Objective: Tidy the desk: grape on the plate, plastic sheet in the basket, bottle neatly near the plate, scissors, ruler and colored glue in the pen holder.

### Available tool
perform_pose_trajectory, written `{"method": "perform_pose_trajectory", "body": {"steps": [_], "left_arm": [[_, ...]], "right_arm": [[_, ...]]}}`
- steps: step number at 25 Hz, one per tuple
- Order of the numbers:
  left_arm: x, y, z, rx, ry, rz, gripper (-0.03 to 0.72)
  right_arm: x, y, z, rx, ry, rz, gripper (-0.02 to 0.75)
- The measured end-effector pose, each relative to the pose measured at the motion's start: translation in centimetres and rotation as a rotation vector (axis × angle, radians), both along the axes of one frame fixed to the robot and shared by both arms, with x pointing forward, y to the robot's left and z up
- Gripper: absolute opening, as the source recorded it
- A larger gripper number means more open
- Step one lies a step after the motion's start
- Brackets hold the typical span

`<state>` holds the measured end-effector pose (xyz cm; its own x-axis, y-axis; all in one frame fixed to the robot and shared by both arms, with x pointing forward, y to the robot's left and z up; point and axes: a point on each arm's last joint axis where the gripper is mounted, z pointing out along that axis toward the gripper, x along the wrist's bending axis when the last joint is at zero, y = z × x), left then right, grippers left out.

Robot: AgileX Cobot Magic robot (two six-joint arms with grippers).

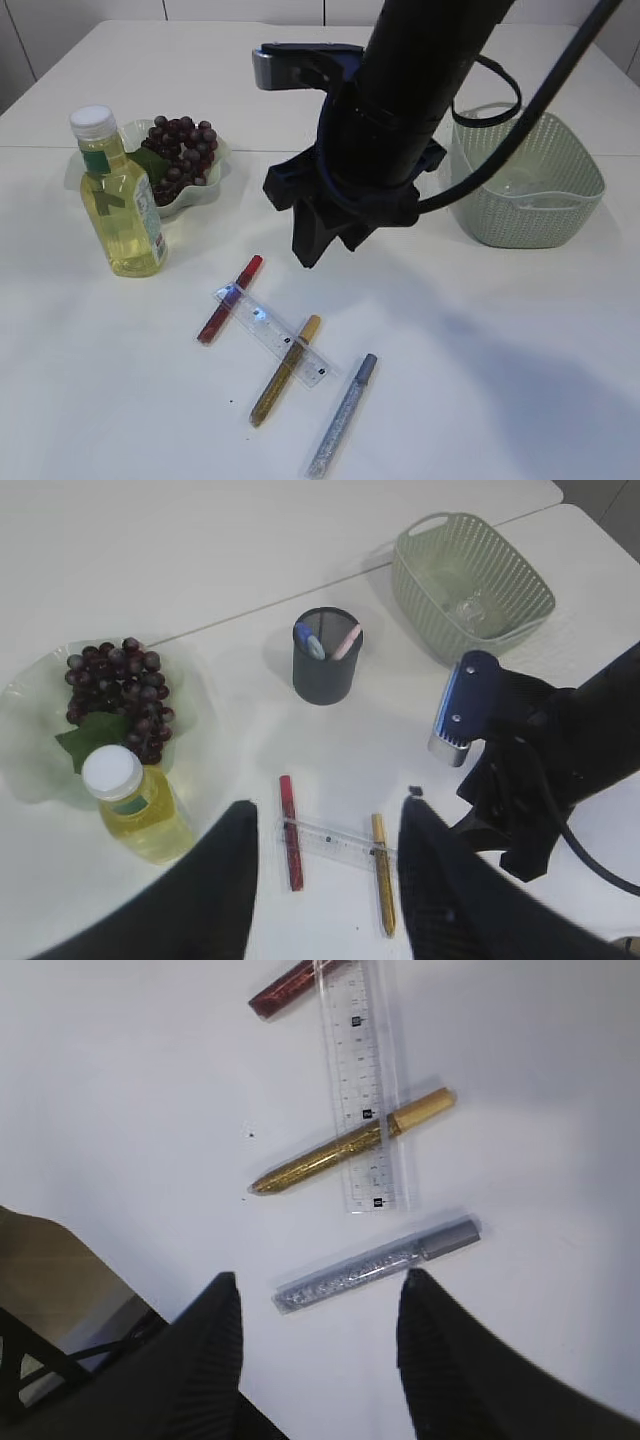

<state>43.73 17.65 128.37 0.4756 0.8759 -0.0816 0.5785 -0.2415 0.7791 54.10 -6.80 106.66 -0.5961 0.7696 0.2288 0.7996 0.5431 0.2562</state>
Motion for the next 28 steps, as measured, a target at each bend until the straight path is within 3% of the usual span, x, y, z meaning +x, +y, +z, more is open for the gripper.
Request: {"method": "perform_pose_trajectory", "body": {"steps": [12,19,28], "left_arm": [[-1.2,1.4,-3.8,0.101,0.084,0.044,0.349],[-2.9,2.6,-3.7,0.094,0.060,0.049,0.349],[-3.2,2.8,-5.5,0.126,0.107,0.048,0.349]], "right_arm": [[0.8,4.1,-4.0,-0.014,-0.023,0.159,0.407],[3.1,6.3,-5.8,-0.006,-0.044,0.176,0.407],[5.8,8.2,-9.9,-0.032,-0.038,0.178,0.407]]}}
